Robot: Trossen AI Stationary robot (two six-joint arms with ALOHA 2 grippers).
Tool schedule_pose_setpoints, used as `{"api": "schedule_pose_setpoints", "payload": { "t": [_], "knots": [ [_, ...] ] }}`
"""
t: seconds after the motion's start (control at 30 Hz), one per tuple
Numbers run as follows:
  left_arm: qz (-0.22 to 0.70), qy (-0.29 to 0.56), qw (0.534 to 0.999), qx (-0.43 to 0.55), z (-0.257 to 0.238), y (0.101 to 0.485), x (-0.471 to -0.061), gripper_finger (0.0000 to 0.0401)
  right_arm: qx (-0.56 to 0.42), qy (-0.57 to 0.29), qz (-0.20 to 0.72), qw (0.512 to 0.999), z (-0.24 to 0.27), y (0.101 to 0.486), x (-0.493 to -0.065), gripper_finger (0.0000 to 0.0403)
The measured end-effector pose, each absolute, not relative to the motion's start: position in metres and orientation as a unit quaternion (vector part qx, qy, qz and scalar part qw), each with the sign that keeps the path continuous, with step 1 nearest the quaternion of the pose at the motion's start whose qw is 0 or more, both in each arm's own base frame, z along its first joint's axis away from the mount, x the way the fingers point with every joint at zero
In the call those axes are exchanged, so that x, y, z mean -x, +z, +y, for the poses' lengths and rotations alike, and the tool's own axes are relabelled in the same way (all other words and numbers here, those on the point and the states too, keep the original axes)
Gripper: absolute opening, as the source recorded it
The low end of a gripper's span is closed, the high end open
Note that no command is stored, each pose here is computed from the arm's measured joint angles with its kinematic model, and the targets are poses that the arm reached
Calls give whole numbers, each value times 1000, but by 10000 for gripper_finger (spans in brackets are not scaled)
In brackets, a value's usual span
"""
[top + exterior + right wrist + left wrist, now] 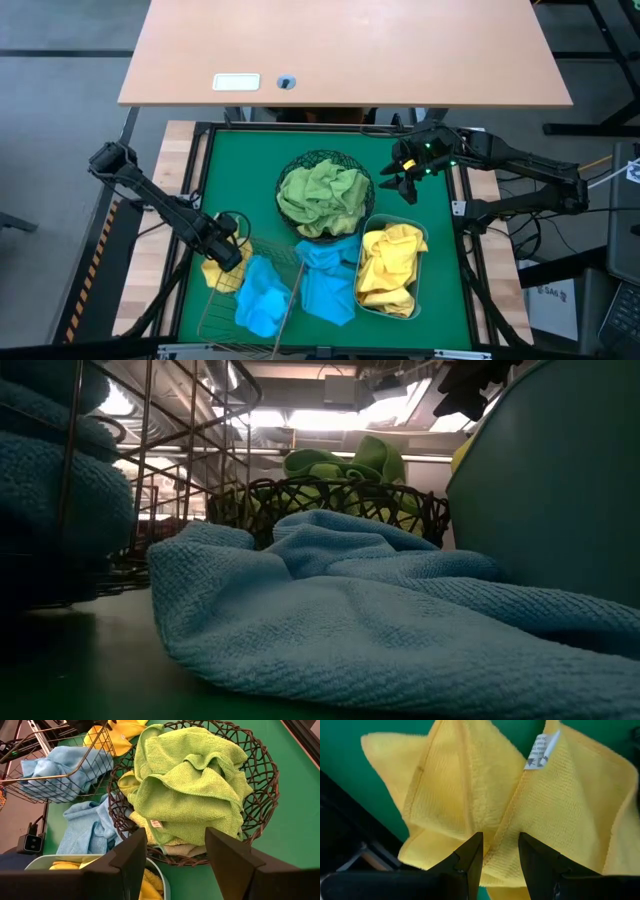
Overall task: Sort microfiber towel by color & place in baskets
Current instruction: Put the yellow microfiber cloth into the blue bin
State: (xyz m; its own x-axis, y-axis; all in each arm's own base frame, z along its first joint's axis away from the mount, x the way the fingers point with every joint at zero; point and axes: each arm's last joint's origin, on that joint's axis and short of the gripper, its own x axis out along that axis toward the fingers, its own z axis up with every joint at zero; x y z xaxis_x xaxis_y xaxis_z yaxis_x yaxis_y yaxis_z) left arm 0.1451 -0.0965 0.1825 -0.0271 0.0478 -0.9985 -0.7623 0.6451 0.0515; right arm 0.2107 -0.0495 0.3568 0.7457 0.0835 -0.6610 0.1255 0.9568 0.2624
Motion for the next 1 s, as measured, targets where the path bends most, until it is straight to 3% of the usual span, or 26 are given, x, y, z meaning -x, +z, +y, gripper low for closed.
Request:
{"api": "schedule_pose_setpoints", "payload": {
  "t": [0.37, 0.77, 1.0],
  "knots": [
    [655, 310, 624, 291, -99, 186, -146, 119, -147, -11, 356, 923, -50, 357, -211, 202],
    [692, 187, 673, 185, -102, 204, -151, 119, -147, -12, 356, 923, -50, 357, -211, 202],
    [683, 190, 687, 158, -101, 204, -152, 119, -147, -11, 356, 923, -50, 357, -211, 202]
  ]
}}
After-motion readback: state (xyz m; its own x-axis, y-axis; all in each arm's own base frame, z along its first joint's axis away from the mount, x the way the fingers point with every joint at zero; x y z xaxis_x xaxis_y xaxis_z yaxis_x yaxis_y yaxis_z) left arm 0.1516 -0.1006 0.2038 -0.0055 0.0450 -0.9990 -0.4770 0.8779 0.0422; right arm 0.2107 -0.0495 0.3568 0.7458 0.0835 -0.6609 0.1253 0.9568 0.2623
